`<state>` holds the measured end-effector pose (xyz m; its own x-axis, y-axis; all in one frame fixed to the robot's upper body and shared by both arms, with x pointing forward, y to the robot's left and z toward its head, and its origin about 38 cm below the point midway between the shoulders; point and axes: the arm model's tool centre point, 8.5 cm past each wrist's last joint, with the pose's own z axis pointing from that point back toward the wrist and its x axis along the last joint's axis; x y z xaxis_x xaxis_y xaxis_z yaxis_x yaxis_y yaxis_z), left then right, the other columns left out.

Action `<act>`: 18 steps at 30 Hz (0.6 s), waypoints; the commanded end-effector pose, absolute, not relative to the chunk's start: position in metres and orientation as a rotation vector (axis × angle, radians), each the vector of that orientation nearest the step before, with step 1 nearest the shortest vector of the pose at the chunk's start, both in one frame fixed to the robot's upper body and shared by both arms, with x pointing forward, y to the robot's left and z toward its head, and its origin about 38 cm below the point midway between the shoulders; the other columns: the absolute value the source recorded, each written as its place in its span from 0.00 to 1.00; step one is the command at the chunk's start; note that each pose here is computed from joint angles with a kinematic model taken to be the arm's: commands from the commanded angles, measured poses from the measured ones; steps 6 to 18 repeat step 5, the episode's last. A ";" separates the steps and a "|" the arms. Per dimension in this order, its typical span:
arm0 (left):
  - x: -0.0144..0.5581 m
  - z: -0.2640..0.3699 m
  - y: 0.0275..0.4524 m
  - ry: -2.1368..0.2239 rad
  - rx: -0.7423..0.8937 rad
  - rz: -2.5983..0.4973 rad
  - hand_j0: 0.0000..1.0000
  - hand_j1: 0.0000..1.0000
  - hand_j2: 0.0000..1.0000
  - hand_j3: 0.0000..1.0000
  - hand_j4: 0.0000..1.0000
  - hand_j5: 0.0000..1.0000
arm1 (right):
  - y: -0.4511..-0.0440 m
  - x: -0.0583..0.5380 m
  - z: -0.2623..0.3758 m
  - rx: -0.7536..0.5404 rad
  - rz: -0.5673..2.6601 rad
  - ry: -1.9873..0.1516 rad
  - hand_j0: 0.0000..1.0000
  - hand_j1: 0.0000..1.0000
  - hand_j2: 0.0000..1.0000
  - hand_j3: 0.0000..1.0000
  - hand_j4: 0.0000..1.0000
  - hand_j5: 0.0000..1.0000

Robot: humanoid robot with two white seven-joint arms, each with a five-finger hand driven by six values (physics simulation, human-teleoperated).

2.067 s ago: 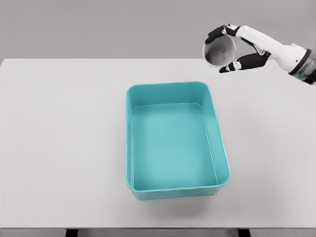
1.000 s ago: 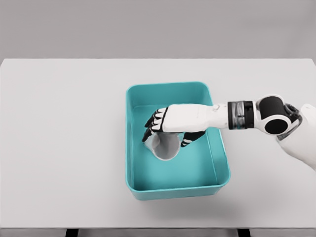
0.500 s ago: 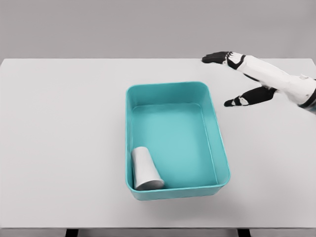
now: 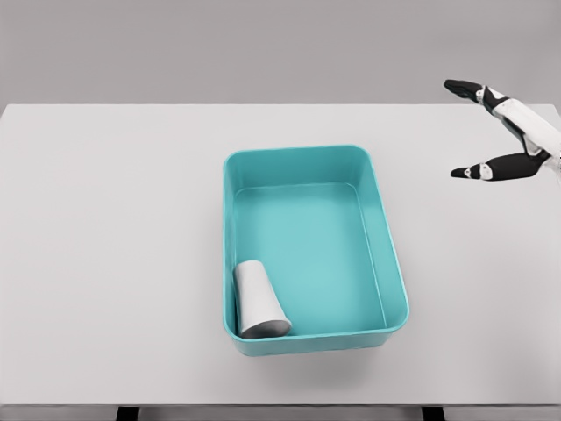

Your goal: Put the paper cup into the basket with your right arm

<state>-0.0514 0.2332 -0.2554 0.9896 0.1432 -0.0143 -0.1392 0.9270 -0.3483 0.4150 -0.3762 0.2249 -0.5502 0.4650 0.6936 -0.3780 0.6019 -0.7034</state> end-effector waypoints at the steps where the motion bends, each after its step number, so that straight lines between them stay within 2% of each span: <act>1: -0.051 -0.255 0.233 -0.011 -0.357 0.144 1.00 1.00 1.00 1.00 1.00 1.00 | -0.372 0.417 0.220 -0.053 1.069 -1.862 1.00 1.00 1.00 1.00 1.00 1.00; 18: -0.052 -0.255 0.233 -0.009 -0.357 0.142 1.00 1.00 1.00 1.00 1.00 1.00 | -0.368 0.417 0.221 -0.046 1.063 -1.873 1.00 1.00 1.00 1.00 1.00 1.00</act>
